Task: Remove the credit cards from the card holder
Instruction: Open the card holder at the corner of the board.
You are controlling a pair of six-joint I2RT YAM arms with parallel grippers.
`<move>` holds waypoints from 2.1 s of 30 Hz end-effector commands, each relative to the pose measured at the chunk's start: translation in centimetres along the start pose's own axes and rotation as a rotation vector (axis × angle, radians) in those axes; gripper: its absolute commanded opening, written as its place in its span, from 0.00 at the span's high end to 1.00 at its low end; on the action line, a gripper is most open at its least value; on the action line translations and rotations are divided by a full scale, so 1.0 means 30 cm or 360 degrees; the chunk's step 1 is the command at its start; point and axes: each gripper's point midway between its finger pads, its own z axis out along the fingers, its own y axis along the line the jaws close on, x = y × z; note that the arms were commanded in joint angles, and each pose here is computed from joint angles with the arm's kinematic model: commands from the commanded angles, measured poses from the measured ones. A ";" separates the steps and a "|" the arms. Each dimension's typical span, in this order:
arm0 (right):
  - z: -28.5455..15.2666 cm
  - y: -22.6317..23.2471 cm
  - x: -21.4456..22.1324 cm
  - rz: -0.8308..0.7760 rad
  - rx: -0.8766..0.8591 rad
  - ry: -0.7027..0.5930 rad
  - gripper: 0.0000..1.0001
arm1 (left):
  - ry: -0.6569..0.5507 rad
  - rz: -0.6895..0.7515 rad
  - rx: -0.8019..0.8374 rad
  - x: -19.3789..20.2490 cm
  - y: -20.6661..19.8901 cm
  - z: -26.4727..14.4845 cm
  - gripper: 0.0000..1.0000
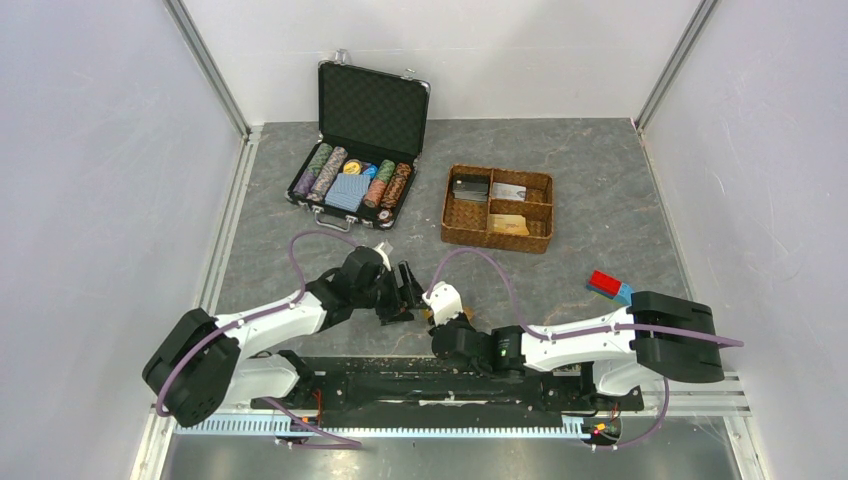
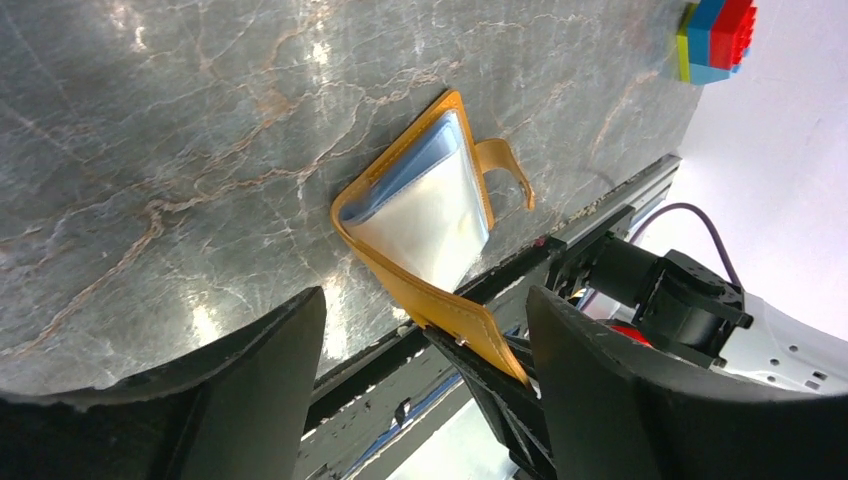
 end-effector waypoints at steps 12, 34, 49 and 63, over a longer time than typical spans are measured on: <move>-0.043 0.017 -0.089 0.0036 -0.0036 -0.0122 0.63 | 0.0005 0.0251 -0.0033 -0.015 -0.051 -0.014 0.65; -0.009 -0.159 -0.041 0.0519 -0.0306 -0.0045 0.60 | 0.0105 0.0635 -0.0020 0.030 0.054 0.021 0.96; -0.091 -0.136 -0.126 0.0568 -0.0513 -0.0176 0.49 | 0.0128 0.0667 -0.0051 0.017 0.052 0.041 0.97; -0.027 -0.236 0.072 0.0601 -0.0254 0.0073 0.48 | 0.0103 0.0653 0.0013 0.022 0.045 0.051 0.98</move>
